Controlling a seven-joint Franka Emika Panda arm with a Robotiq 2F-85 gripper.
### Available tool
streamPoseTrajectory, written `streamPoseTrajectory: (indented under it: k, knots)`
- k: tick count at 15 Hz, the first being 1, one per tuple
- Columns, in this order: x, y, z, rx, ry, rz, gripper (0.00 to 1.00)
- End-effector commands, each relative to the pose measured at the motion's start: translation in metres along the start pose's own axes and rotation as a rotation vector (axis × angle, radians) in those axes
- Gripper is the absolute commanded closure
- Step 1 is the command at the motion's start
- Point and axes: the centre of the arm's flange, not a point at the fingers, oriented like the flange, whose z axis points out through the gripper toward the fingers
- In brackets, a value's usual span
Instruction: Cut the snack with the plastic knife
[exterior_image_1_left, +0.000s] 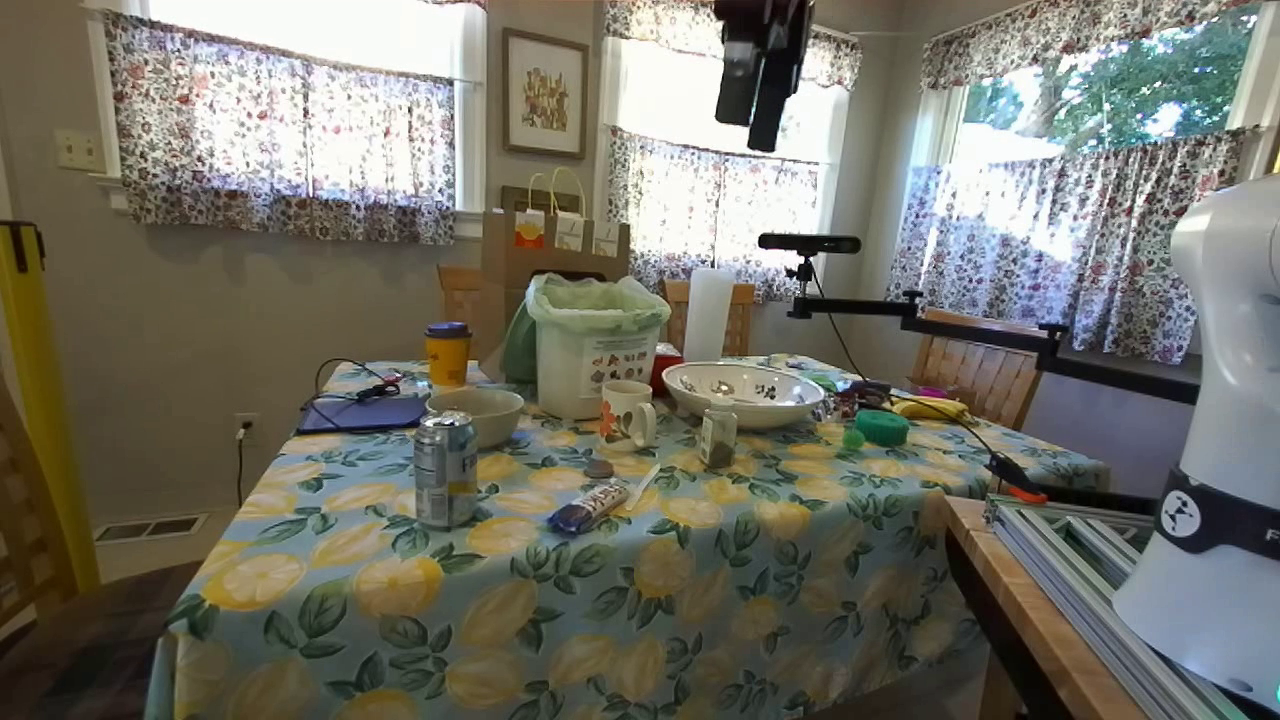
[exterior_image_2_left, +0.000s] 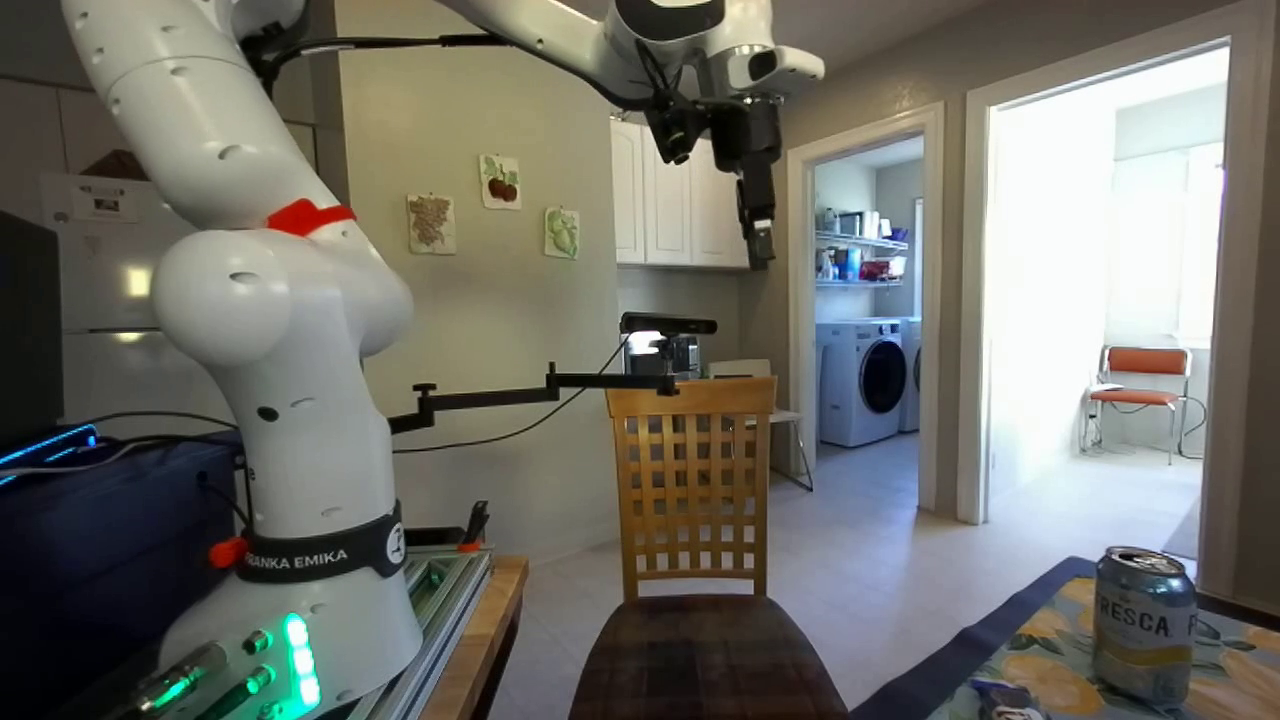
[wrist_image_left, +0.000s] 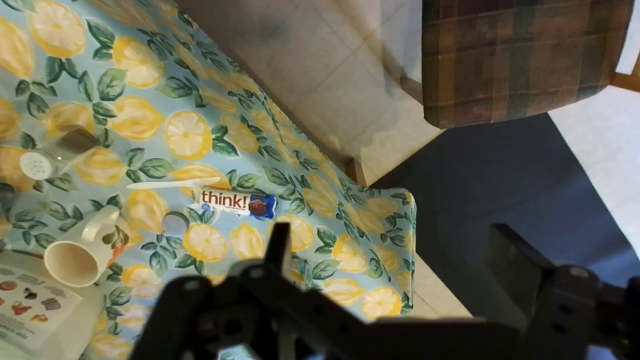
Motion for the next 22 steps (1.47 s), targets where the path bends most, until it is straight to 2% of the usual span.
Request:
streamPoseTrajectory:
  k: [1, 6, 11, 14, 17, 18, 20, 22]
  knots:
    - [0.051, 0.025, 0.026, 0.031, -0.082, -0.122, 0.00]
    - [0.096, 0.062, 0.072, 0.065, -0.158, -0.232, 0.00]
    - [0.128, 0.096, 0.119, 0.093, -0.232, -0.247, 0.00]
    - [0.144, 0.120, 0.150, 0.119, -0.200, -0.227, 0.00]
    - [0.164, 0.160, 0.190, 0.112, -0.071, -0.197, 0.00]
    - [0.142, 0.134, 0.169, 0.073, -0.098, -0.149, 0.00]
    - [0.145, 0.145, 0.181, 0.067, -0.097, -0.135, 0.00]
    - [0.145, 0.137, 0.178, 0.069, -0.094, -0.141, 0.00]
